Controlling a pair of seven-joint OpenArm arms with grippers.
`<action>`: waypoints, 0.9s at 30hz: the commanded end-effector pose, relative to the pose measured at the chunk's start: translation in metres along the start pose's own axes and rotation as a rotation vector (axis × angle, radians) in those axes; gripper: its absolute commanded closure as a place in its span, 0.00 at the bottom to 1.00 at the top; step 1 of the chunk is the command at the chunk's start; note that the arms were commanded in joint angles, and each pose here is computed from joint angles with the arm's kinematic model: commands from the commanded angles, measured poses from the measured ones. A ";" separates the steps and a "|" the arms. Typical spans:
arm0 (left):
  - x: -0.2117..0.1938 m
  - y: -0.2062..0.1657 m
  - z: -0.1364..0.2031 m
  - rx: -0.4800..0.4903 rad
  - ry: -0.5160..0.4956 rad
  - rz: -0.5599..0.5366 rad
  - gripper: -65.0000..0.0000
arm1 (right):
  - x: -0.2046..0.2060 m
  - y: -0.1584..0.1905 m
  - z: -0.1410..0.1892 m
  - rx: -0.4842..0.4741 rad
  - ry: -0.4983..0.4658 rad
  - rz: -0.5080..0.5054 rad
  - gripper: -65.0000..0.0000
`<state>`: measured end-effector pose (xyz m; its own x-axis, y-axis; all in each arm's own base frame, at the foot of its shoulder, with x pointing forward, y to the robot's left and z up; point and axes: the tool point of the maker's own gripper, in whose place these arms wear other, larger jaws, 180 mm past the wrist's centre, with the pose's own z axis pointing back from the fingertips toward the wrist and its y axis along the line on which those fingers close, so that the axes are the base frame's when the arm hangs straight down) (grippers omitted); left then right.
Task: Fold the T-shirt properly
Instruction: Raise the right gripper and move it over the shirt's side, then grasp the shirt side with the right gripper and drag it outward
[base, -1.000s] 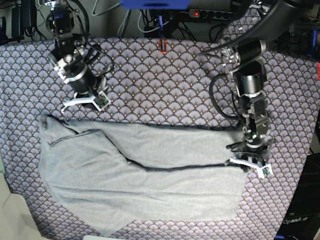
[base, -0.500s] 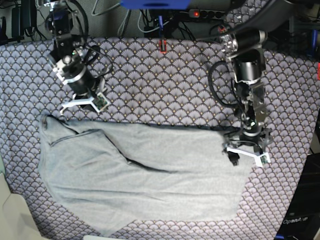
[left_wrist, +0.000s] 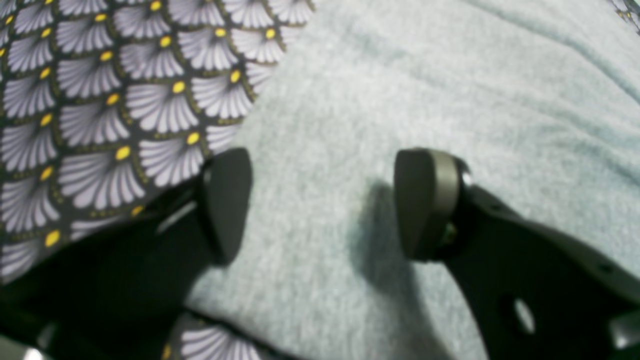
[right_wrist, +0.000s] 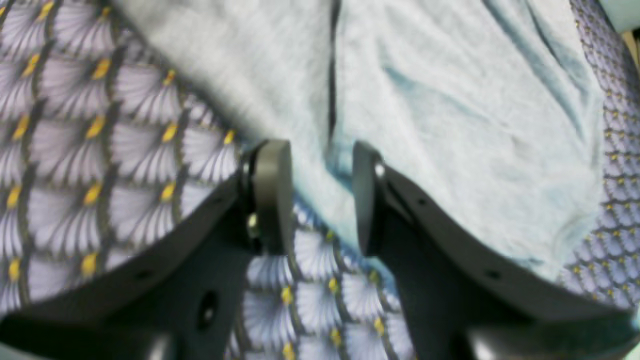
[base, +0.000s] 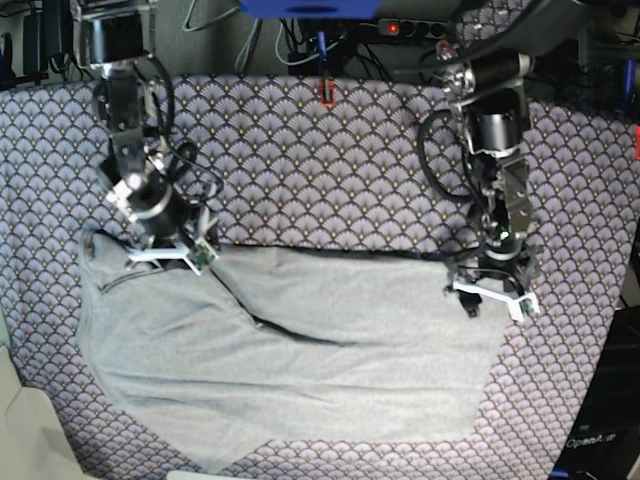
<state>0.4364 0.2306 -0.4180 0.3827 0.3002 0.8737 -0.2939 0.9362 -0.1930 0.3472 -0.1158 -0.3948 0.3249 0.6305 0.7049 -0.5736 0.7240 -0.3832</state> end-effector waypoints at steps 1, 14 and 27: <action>0.016 -0.002 -0.001 -0.007 -0.040 -0.002 0.34 | 0.014 -0.011 -0.002 -0.013 -0.046 0.005 0.64; 0.009 0.001 0.001 -0.003 -0.028 -0.009 0.34 | 0.006 -0.026 -0.031 0.003 -0.003 -0.029 0.63; 0.008 0.001 0.001 -0.003 -0.025 -0.010 0.34 | 0.006 -0.031 -0.038 0.008 -0.011 -0.042 0.64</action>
<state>0.4301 0.2314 -0.4209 0.3815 0.2889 0.8781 -0.2887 0.9396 -0.1837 0.3820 -0.1228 -0.4185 0.3778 0.6074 0.6988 -0.5861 0.7412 -0.3274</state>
